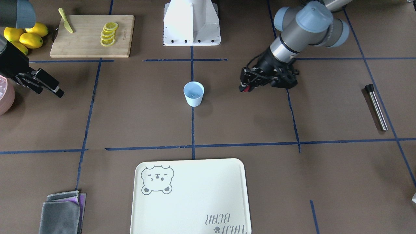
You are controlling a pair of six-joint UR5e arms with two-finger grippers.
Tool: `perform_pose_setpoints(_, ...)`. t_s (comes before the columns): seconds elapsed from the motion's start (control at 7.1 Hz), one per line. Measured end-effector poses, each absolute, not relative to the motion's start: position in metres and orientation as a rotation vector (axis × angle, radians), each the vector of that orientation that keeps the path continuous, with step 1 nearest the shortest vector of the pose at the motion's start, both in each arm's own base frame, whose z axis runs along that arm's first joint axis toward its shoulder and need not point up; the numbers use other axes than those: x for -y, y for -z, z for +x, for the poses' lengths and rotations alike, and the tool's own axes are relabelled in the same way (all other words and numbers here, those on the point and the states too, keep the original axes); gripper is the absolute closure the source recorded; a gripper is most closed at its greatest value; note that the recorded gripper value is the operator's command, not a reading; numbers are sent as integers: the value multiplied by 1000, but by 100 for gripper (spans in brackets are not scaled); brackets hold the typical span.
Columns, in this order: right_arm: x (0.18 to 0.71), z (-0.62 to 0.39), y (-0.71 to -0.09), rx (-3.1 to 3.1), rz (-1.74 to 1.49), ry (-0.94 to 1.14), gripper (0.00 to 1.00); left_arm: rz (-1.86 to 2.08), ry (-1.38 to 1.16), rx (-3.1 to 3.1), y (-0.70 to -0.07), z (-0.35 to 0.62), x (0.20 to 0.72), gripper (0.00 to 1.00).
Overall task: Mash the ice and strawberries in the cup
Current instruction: 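Carry the strawberry with the left gripper over the blue cup and lower it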
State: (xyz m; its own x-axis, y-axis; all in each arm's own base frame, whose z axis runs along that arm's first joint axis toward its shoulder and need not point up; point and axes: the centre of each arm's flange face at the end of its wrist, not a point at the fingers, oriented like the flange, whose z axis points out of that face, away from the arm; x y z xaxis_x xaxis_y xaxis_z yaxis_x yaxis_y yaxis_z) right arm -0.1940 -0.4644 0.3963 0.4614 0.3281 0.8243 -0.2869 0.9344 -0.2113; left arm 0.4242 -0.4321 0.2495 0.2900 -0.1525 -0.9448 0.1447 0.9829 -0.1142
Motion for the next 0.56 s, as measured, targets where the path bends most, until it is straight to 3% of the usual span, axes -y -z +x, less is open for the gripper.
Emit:
perform_pose_setpoints(0.42,464,-193,-394,1027,-42,-378,0,40,213,-1314,-185,495,416,100)
perform_pose_setpoints(0.56,464,-193,-393,1028,-40,-378,0,43,215,-1309,-185,504,415,93)
